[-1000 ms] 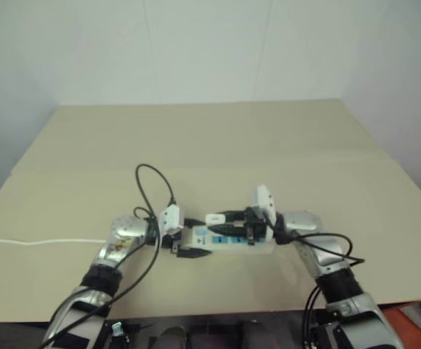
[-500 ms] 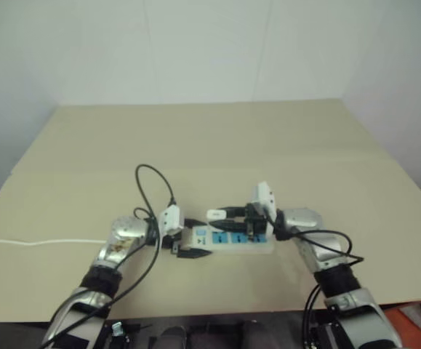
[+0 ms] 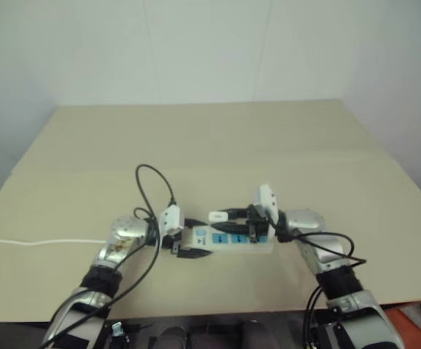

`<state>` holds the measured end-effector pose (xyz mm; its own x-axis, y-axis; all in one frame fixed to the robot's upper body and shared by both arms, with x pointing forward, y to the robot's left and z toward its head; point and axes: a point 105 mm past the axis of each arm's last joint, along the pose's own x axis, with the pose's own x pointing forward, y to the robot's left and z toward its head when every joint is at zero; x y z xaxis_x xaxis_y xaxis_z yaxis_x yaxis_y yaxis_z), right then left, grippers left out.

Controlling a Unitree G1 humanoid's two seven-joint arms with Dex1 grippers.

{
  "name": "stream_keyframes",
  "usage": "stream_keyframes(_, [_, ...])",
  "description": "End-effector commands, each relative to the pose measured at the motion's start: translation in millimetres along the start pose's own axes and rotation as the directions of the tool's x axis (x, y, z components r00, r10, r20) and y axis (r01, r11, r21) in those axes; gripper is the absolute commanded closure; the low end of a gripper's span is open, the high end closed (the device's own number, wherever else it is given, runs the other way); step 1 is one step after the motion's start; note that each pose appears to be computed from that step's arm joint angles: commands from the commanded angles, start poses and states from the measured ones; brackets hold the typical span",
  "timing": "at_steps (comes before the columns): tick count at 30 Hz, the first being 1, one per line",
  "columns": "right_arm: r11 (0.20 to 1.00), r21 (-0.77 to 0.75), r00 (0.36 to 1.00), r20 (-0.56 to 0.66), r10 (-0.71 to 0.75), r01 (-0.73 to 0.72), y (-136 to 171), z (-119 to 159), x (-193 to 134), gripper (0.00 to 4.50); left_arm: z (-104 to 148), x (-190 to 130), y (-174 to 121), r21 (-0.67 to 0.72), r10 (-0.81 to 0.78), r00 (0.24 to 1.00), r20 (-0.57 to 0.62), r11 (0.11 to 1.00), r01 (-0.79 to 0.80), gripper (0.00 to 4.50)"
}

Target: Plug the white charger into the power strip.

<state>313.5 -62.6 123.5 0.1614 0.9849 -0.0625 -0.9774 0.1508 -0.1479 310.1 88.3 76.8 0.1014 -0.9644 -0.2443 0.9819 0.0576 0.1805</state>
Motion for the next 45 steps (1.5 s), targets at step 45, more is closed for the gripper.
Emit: stream_keyframes(45, [0.983, 0.161, 0.956, -0.265, 0.128, -0.087, 18, -87, -28, 3.39, -13, -6, -7, -0.037, 0.023, 0.998, -0.054, 0.999, -0.025, 1.21])
